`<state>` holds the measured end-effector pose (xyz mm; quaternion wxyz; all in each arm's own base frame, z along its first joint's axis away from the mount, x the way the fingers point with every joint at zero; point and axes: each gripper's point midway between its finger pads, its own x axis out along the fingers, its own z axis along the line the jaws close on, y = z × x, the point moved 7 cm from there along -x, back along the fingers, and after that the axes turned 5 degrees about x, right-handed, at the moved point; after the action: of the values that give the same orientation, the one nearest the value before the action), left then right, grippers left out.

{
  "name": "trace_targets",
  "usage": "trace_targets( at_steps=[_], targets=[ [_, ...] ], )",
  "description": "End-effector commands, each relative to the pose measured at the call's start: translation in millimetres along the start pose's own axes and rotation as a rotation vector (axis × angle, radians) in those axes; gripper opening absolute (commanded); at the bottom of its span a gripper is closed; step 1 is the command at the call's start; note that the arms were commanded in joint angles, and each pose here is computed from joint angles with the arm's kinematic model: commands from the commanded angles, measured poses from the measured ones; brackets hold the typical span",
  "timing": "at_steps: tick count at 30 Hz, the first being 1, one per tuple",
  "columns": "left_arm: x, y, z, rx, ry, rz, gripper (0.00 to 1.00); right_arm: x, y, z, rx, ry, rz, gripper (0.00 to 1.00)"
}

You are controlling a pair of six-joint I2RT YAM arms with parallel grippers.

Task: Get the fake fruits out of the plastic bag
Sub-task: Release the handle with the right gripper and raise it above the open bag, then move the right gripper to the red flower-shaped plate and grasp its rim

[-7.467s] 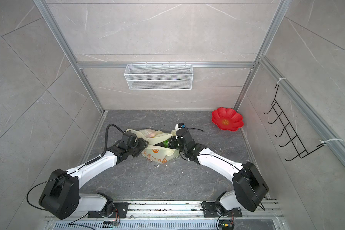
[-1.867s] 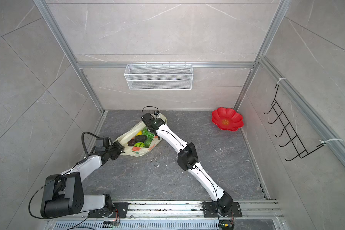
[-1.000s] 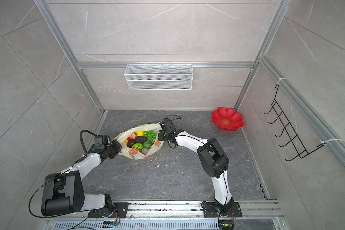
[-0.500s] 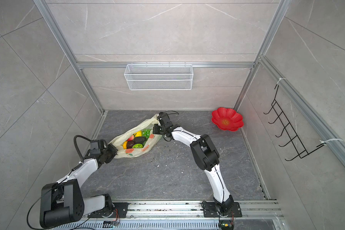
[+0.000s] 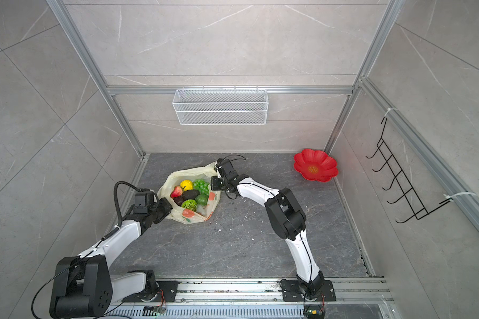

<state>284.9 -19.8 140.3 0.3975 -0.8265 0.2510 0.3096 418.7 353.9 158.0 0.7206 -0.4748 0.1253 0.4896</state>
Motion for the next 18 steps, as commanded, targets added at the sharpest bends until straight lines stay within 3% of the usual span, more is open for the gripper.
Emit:
trace_targets(
  at_steps=[1, 4, 8, 13, 18],
  targets=[
    [-2.1, -10.9, -5.6, 0.028, 0.007, -0.034, 0.0, -24.6, -7.6, 11.1, -0.016, -0.017, -0.03, 0.45],
    [-3.1, -9.6, -4.5, 0.028, 0.0, -0.035, 0.0, -39.9, -9.4, 12.7, -0.012, -0.002, -0.04, 0.66],
    [-4.6, -7.9, -3.8, 0.025, 0.005, -0.037, 0.0, -66.6, -8.7, 11.8, -0.009, 0.031, -0.047, 0.8],
    [-0.1, -4.3, -4.4, 0.023, 0.034, -0.024, 0.0, -108.9, 0.1, -2.0, 0.019, 0.054, -0.086, 0.83],
    [-3.5, -4.9, -7.7, 0.028, 0.059, -0.037, 0.0, -163.0, 4.4, -49.9, 0.12, 0.162, -0.19, 0.83]
  ],
)
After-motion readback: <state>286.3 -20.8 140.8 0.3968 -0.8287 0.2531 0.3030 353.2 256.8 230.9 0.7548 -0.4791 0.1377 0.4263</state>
